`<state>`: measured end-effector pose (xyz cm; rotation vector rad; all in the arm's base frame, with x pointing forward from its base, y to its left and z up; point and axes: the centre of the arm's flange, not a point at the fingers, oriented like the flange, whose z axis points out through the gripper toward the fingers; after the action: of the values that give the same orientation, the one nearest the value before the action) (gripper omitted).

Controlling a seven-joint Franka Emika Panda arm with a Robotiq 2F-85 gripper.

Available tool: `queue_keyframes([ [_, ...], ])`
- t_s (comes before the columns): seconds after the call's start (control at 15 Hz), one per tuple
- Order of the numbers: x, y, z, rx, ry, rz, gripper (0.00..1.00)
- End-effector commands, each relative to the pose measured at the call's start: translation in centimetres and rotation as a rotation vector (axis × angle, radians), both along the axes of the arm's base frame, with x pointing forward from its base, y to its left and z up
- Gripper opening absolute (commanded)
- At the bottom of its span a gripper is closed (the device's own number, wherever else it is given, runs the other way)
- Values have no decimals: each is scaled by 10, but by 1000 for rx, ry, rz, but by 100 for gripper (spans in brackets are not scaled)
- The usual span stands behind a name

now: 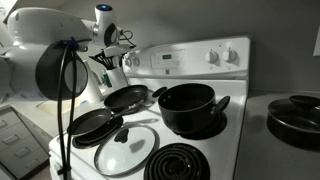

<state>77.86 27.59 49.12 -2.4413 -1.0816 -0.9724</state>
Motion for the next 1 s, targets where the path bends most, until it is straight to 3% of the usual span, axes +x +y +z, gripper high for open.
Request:
queue_keyframes([
  [0.0, 27, 2, 8, -7, -2, 7, 100],
  [0.93, 34, -3, 4, -26, -10, -1, 100],
])
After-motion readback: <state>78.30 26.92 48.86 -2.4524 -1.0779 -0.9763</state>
